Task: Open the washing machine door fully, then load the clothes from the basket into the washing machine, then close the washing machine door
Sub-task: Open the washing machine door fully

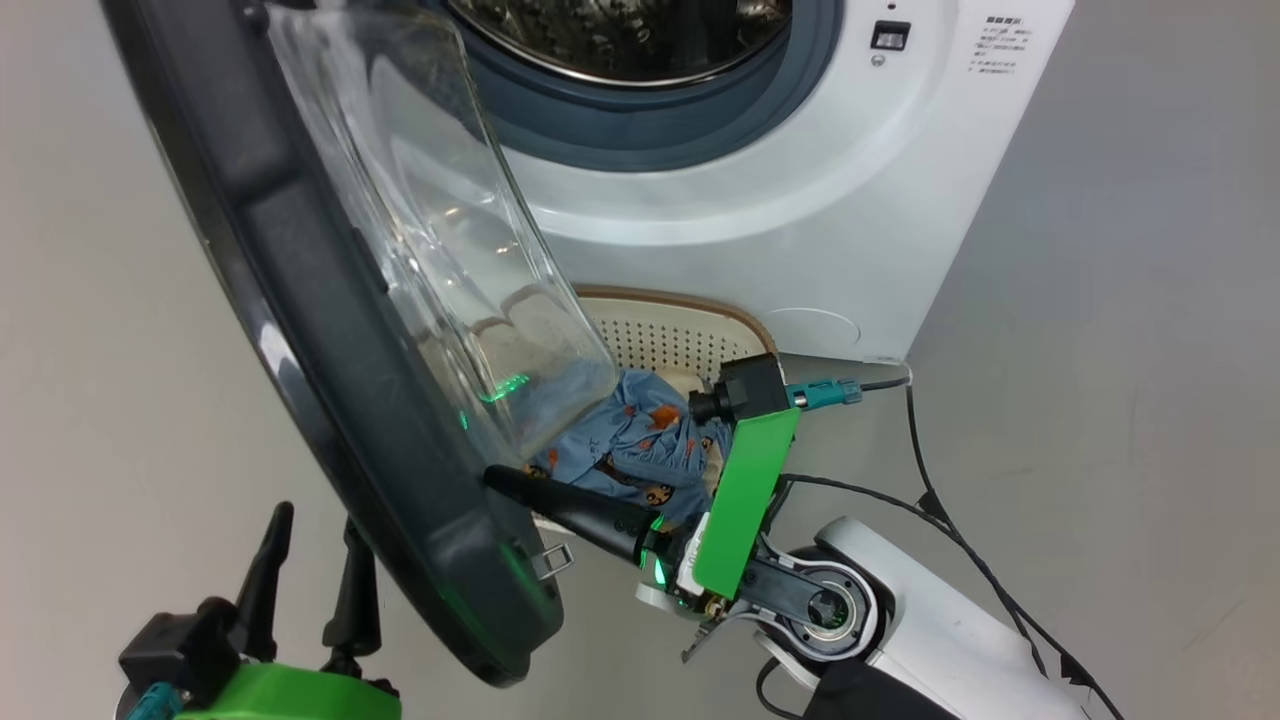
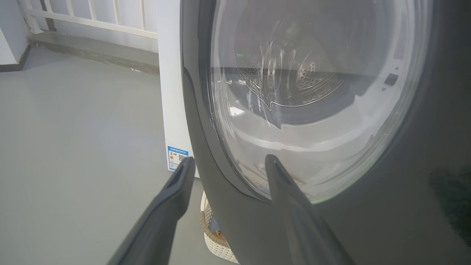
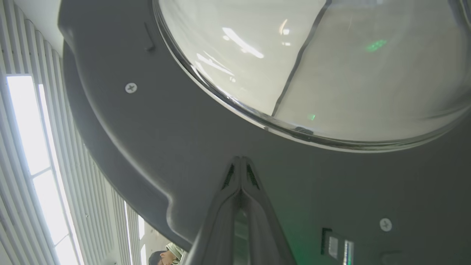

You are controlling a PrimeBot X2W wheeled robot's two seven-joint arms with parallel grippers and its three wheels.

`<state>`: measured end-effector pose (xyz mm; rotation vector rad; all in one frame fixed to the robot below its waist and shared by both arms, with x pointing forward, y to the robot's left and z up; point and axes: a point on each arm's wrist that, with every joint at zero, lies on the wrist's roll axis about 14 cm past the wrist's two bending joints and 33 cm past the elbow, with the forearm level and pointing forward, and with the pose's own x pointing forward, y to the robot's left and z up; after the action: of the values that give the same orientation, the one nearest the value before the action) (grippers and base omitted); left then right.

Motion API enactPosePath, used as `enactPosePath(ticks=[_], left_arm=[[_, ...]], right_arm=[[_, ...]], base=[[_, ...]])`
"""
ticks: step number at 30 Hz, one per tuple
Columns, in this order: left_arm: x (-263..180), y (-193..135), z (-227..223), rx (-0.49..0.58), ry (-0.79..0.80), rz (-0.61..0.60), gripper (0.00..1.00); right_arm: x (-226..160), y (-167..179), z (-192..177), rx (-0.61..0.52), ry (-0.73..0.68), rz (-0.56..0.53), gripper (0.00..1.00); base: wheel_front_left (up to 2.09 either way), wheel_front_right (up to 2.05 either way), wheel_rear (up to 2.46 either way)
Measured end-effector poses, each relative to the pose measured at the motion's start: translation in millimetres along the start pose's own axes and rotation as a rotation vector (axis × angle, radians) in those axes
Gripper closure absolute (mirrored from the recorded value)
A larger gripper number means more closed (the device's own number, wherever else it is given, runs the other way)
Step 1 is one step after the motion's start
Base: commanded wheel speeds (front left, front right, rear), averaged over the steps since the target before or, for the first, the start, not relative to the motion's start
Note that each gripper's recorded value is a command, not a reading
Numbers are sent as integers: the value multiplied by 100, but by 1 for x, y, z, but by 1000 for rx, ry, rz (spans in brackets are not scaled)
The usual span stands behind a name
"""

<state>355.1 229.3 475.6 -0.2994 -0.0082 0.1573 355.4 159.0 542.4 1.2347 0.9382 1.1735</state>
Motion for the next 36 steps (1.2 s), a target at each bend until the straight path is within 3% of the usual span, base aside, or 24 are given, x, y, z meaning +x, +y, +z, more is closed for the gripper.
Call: enactPosePath(ticks=[10,13,16,17,18,24,27,33,36], left_arm=[[-7,2,-1,5,1,1,0],[-6,1,3,8,-11,-6,0],[-10,-1,2,9,-8,-13,0],[-11,-1,0,9,-2,-15,0],[-13,-2,-1,9,2,-17,0],[-18,-2,2,20,-9,-26,0],[-23,0,-1,27,1,-23,0],[-22,0,3,43,-9,-32,0],[-25,2,3,45,-9,-29,0]], right_arm=[[-15,19,23,-166,-122,-20,100],[-26,25,32,-247,-176,-34,88],[-44,24,40,-332,-249,-70,53],[-51,24,45,-371,-278,-85,22],[-59,25,51,-410,-320,-98,0],[-128,18,91,-760,-603,-244,0],[-158,1,96,-840,-634,-347,0],[-227,16,125,-1025,-829,-490,0],[-259,15,123,-1058,-918,-566,0]], base=[[0,0,0],[0,0,0],[0,0,0],[0,0,0],[0,0,0],[0,0,0],[0,0,0],[0,0,0],[0,0,0]])
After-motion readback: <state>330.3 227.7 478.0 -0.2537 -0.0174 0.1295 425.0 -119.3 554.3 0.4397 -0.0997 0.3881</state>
